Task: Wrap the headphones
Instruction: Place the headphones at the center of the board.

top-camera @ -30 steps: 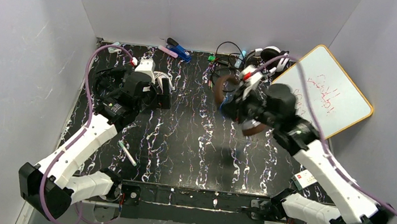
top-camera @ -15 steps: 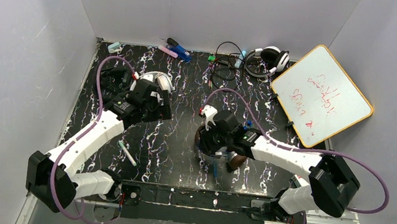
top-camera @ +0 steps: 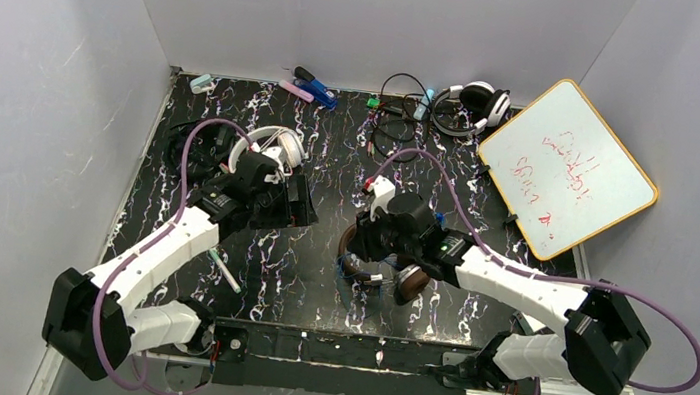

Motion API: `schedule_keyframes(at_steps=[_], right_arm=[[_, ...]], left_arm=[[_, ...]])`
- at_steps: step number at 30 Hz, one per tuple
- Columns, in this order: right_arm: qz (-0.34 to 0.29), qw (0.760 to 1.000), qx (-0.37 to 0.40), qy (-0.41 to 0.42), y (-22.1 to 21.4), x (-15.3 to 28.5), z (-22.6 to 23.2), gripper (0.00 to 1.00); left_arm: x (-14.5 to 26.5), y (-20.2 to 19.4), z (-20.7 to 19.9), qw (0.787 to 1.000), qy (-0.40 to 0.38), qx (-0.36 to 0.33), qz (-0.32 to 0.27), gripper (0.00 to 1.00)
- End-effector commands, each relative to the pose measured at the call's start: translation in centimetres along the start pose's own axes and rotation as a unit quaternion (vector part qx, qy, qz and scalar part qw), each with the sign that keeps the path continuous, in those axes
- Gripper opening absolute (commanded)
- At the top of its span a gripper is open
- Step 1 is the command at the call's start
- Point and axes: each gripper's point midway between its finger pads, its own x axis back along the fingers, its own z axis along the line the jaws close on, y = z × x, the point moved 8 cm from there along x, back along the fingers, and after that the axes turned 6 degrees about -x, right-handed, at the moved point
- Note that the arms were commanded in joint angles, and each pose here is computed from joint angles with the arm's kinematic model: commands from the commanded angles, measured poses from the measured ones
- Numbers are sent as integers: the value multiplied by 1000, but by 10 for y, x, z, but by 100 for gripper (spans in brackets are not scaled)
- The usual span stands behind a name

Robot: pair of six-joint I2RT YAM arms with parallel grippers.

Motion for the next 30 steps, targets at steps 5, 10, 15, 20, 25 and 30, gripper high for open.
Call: schedule_keyframes(at_steps=[5,10,15,20,25,30], right_arm=[[51,998,-2,-31,-20,-18,-1,37],[61,997,-6,-50,-22,-30,14,42],[63,996,-25,-62,-31,-36,20,42],[70,995,-27,-71,-35,-43,20,41],[79,993,-31,-82,-39,-51,18,42],[91,991,-24,-99,-48,-63,20,47]], left_arm=[[-3,12,-7,999,-20,-36,-3,97],[9,20,8,996,81,-18,-30,98],[19,21,18,991,127,-8,-50,99],[21,18,17,991,120,-10,-51,98],[19,17,15,994,104,-16,-42,98],[21,16,15,994,100,-18,-44,98]])
